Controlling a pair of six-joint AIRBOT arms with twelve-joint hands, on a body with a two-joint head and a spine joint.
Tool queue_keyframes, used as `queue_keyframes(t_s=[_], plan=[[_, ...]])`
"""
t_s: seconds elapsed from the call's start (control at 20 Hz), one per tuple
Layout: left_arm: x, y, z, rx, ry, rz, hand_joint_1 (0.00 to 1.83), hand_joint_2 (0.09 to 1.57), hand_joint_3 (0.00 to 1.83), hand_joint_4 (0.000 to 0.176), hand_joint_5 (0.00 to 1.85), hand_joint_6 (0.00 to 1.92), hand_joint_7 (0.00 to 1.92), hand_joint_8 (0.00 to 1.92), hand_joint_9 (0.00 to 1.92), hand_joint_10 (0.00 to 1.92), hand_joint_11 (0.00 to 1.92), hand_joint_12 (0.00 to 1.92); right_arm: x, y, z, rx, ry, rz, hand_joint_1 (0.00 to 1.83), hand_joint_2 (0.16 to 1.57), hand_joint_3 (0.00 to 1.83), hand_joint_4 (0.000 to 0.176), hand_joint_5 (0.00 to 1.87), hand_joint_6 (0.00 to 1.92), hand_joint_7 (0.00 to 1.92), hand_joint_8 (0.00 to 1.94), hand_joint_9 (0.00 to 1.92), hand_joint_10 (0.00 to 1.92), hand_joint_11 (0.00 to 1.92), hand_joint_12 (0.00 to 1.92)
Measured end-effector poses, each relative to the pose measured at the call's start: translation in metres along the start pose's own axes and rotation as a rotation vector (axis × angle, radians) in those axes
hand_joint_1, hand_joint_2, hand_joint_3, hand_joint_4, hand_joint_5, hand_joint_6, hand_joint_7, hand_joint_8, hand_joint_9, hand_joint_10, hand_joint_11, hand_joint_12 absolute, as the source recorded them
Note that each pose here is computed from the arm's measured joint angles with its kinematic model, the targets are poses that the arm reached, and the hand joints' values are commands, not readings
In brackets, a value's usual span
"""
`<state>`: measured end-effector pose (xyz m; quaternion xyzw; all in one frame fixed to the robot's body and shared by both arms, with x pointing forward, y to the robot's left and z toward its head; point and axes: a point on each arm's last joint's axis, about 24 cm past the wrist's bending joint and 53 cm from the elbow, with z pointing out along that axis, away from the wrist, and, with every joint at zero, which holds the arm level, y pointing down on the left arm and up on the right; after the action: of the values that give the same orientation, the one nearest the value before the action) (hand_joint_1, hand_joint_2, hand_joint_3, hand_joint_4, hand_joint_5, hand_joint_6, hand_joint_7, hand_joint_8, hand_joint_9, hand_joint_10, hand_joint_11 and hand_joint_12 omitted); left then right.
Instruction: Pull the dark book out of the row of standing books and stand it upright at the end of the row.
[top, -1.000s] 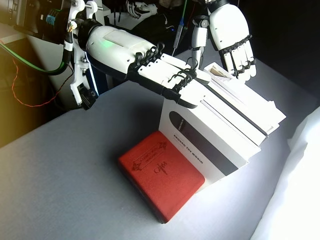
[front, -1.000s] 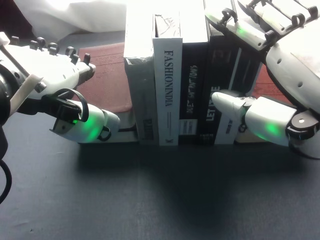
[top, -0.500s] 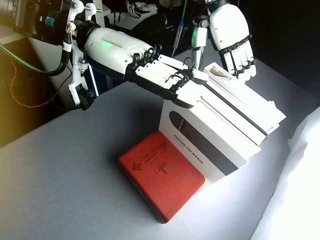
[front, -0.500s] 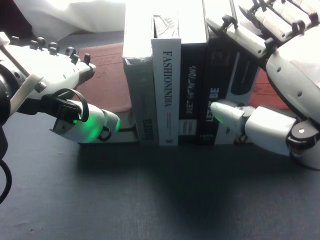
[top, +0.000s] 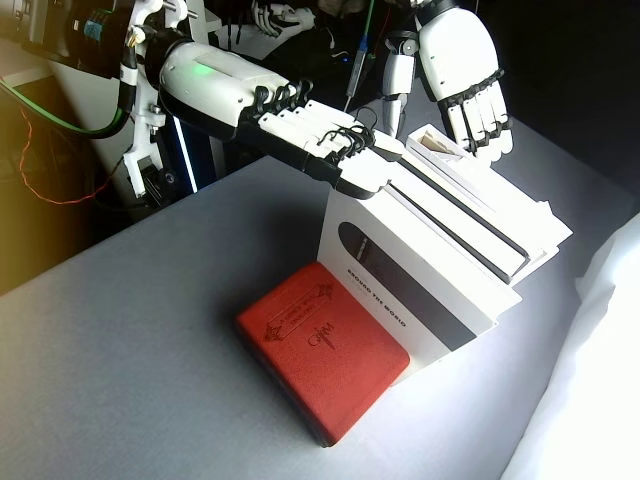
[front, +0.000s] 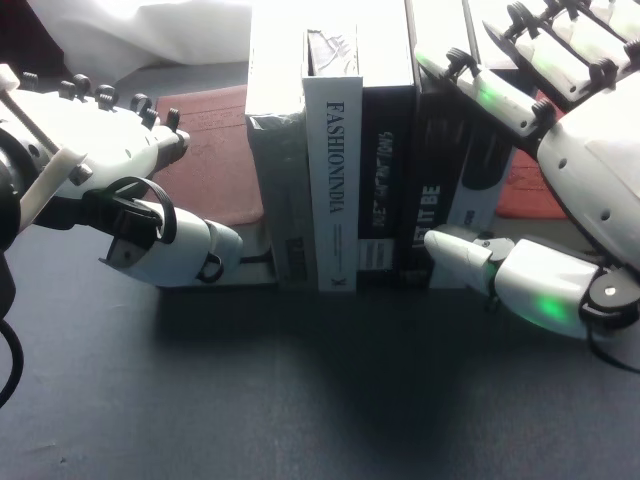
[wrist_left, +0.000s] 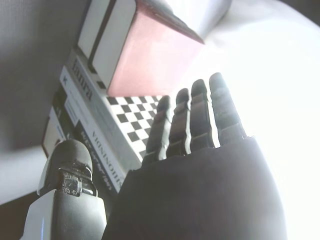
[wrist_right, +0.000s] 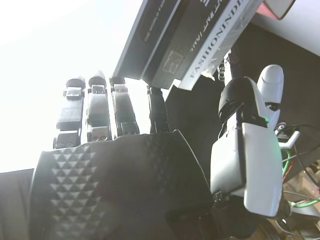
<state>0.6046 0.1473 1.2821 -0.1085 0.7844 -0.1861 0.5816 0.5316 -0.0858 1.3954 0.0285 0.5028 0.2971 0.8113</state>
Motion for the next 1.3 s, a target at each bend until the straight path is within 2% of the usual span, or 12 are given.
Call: queue_keyframes(t_s=[0.25, 0.5, 0.75, 1.0, 1.3], plan=[[0.000, 0.000, 0.000, 0.000, 0.000, 0.000, 0.00, 1.20, 0.00, 0.000, 0.05, 0.00, 0.00, 0.00, 0.00, 0.00, 0.00, 0.00, 0.003, 0.015, -0.017, -0.018, 0.025, -0.025, 0.00, 1.11, 0.00, 0.000, 0.03, 0.01, 0.02, 0.01, 0.00, 0.00, 0.00, 0.00], [0.000, 0.000, 0.000, -0.001, 0.000, 0.000, 0.00, 1.20, 0.00, 0.000, 0.05, 0.00, 0.01, 0.00, 0.00, 0.00, 0.00, 0.00, 0.006, 0.021, -0.028, -0.019, 0.040, -0.037, 0.00, 1.11, 0.00, 0.000, 0.02, 0.01, 0.01, 0.00, 0.00, 0.00, 0.00, 0.00], [0.000, 0.000, 0.000, -0.001, 0.000, 0.000, 0.00, 1.19, 0.00, 0.000, 0.06, 0.01, 0.00, 0.00, 0.00, 0.00, 0.00, 0.00, 0.014, 0.032, -0.044, -0.032, 0.091, -0.065, 0.00, 1.12, 0.00, 0.000, 0.02, 0.01, 0.02, 0.01, 0.00, 0.00, 0.00, 0.00], [0.000, 0.000, 0.000, 0.000, 0.000, 0.000, 0.00, 1.19, 0.00, 0.000, 0.08, 0.01, 0.02, 0.01, 0.01, 0.00, 0.02, 0.01, 0.028, 0.027, -0.052, 0.000, 0.160, -0.071, 0.00, 1.13, 0.00, 0.000, 0.02, 0.01, 0.01, 0.00, 0.00, 0.00, 0.00, 0.00], [0.000, 0.000, 0.000, 0.000, 0.000, 0.000, 0.00, 1.19, 0.00, 0.000, 0.08, 0.01, 0.03, 0.00, 0.01, 0.00, 0.02, 0.01, 0.041, 0.034, -0.068, -0.020, 0.215, -0.118, 0.00, 1.13, 0.00, 0.000, 0.03, 0.01, 0.02, 0.00, 0.00, 0.00, 0.00, 0.00]])
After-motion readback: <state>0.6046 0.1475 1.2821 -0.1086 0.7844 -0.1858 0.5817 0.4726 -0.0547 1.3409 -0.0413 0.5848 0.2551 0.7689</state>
